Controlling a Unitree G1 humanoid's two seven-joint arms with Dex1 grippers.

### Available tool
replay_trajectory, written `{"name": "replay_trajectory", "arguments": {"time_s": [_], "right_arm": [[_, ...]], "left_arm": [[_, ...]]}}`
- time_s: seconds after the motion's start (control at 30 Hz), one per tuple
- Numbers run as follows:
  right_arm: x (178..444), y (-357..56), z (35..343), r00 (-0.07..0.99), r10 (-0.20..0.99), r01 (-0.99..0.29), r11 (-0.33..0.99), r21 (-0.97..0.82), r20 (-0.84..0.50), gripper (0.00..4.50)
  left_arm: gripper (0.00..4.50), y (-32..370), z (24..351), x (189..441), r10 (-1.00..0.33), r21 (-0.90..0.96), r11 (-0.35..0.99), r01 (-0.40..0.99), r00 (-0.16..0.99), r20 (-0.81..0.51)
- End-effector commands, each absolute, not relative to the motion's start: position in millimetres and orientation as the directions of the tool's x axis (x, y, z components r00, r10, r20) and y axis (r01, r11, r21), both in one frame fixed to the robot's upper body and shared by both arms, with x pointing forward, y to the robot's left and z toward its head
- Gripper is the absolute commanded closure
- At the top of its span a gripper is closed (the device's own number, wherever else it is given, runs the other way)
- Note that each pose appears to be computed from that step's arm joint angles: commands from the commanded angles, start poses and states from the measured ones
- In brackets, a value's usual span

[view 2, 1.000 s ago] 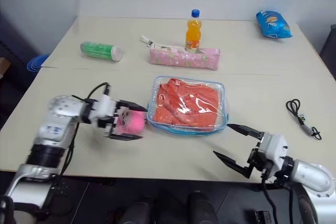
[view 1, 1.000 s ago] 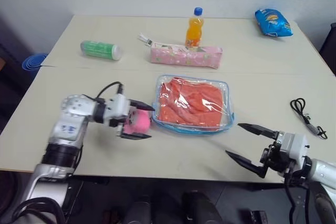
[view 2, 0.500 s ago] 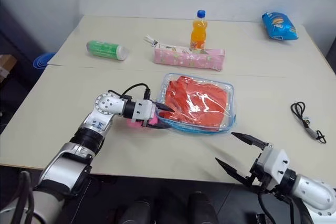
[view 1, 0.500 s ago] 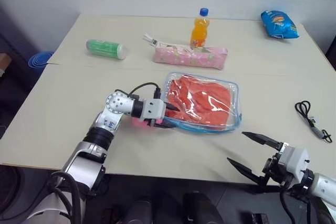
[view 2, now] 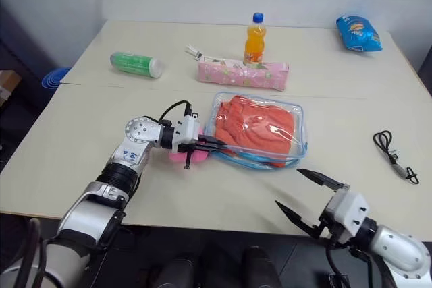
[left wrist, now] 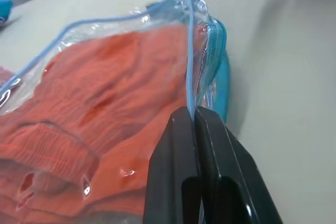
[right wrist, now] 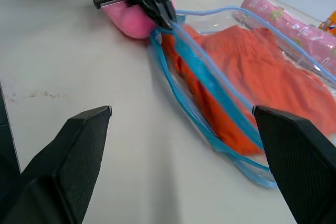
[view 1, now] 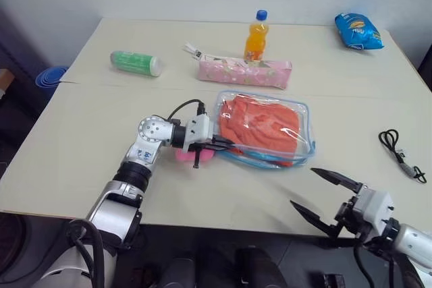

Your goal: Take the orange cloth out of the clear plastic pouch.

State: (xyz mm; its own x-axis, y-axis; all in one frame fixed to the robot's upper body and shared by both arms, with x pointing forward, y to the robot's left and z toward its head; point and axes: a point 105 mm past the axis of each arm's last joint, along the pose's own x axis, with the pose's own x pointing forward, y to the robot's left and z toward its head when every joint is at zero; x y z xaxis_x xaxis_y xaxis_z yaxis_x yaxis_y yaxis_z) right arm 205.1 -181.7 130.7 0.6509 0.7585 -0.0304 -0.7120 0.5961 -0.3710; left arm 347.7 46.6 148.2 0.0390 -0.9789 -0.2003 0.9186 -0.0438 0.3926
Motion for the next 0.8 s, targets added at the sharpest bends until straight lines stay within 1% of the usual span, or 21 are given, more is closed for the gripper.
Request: {"name": "replay_trajectory", "arguments": {"time_s": [0.03,0.1,0.2,0.23,0.3,0.37,0.47,0.6,0.8], "right_arm": [[205.9,-149.8,138.8,0.565,0.824,-0.777,0.512,-0.366,-0.045,0.00],[213.7,-140.1,139.6,0.562,0.825,-0.784,0.509,-0.356,-0.057,0.00],[232.4,-129.0,128.0,0.571,0.805,-0.799,0.500,-0.334,-0.163,0.00],[241.8,-127.9,128.0,0.592,0.788,-0.784,0.513,-0.350,-0.170,0.00],[264.6,-129.7,132.1,0.674,0.723,-0.720,0.597,-0.354,-0.151,0.00],[279.5,-131.3,133.6,0.724,0.672,-0.677,0.650,-0.345,-0.155,0.00],[292.0,-128.4,132.3,0.754,0.633,-0.651,0.681,-0.335,-0.177,0.00],[298.6,-126.9,123.8,0.768,0.599,-0.638,0.688,-0.346,-0.226,0.00],[314.6,-129.1,113.3,0.796,0.533,-0.603,0.669,-0.434,-0.285,0.00]], "left_arm": [[4.49,41.9,167.2,338.3,-0.995,0.272,-0.044,0.961,-0.019,-0.096],[4.49,40.5,167.1,338.8,-0.995,0.233,-0.019,0.972,0.004,-0.095],[4.49,39.8,165.7,338.0,-0.995,0.170,0.014,0.985,0.030,-0.093],[4.49,39.6,164.6,337.4,-0.995,0.155,0.021,0.988,0.036,-0.096],[4.49,40.0,161.2,335.3,-0.992,0.143,0.024,0.989,0.041,-0.118],[4.49,40.6,159.5,334.9,-0.990,0.132,0.035,0.991,0.052,-0.128],[4.49,40.4,160.7,335.0,-0.990,0.121,0.051,0.991,0.065,-0.123],[4.49,39.4,161.6,334.2,-0.991,0.121,0.052,0.991,0.067,-0.119],[4.49,36.6,160.4,329.9,-0.993,0.108,0.039,0.993,0.050,-0.108]]}}
